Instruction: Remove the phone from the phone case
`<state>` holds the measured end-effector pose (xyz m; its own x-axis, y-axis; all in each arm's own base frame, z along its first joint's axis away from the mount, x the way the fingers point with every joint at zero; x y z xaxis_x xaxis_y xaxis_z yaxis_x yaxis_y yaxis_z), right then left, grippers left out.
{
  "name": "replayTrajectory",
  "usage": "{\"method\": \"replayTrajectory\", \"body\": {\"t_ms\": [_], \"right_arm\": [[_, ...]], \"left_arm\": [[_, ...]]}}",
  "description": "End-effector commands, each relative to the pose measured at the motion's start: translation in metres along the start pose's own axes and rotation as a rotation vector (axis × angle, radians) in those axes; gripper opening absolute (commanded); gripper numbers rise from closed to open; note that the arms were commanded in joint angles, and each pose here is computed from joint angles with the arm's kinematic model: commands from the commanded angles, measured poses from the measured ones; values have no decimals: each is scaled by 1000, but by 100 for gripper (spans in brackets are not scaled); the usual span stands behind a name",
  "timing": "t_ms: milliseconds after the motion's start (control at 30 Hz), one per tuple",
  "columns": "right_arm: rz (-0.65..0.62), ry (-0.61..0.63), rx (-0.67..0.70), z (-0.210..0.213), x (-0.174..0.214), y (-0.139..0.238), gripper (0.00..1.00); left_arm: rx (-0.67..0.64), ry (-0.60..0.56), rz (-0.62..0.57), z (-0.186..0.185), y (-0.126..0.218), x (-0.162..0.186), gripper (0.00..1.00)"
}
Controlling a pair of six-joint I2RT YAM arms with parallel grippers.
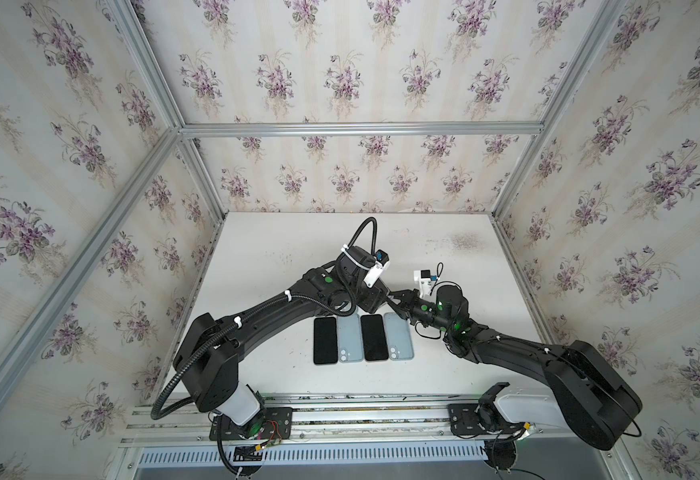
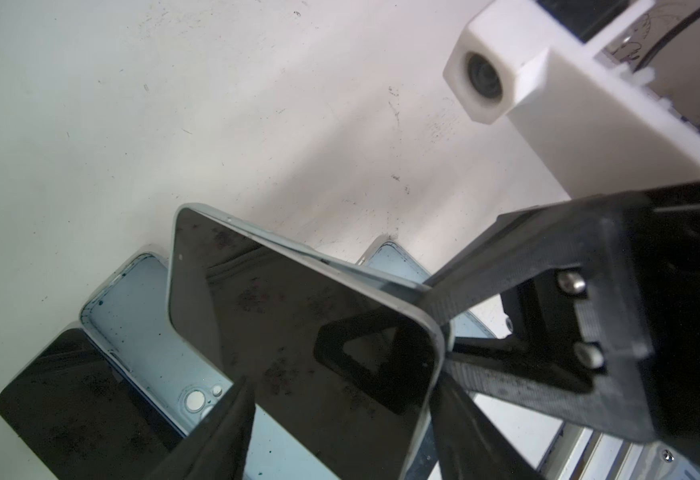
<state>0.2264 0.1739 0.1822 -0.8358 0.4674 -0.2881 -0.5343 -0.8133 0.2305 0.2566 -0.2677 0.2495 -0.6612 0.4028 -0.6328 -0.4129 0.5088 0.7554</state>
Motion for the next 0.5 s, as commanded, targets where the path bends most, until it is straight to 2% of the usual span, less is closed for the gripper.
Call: {"method": "replayTrajectory", "body": {"t_ms": [0,233,467], "right_arm": [[-14,52,-106,19,-6,0,0],[-13,51,-107,20,-6,0,0],[-9,52,-107,20,-6,0,0]], "left_arm": [[-94,-1,-3,7,0,-1,63],[-134,-1,-23,7,2,-5,50],[-116,11,-11,6,-3,-5,40]]}}
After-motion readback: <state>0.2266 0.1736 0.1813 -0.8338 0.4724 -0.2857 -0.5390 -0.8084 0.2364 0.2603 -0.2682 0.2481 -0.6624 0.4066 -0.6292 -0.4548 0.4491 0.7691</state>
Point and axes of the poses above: each gripper's point midway between its finger pads, its own y axis back along the fingers, its own z axis along the line the jaws close on, x = y × z, the point moved 10 cm from there along y, back along the fingers, and after that the axes turned 7 degrees about y, right-handed, at the moved point
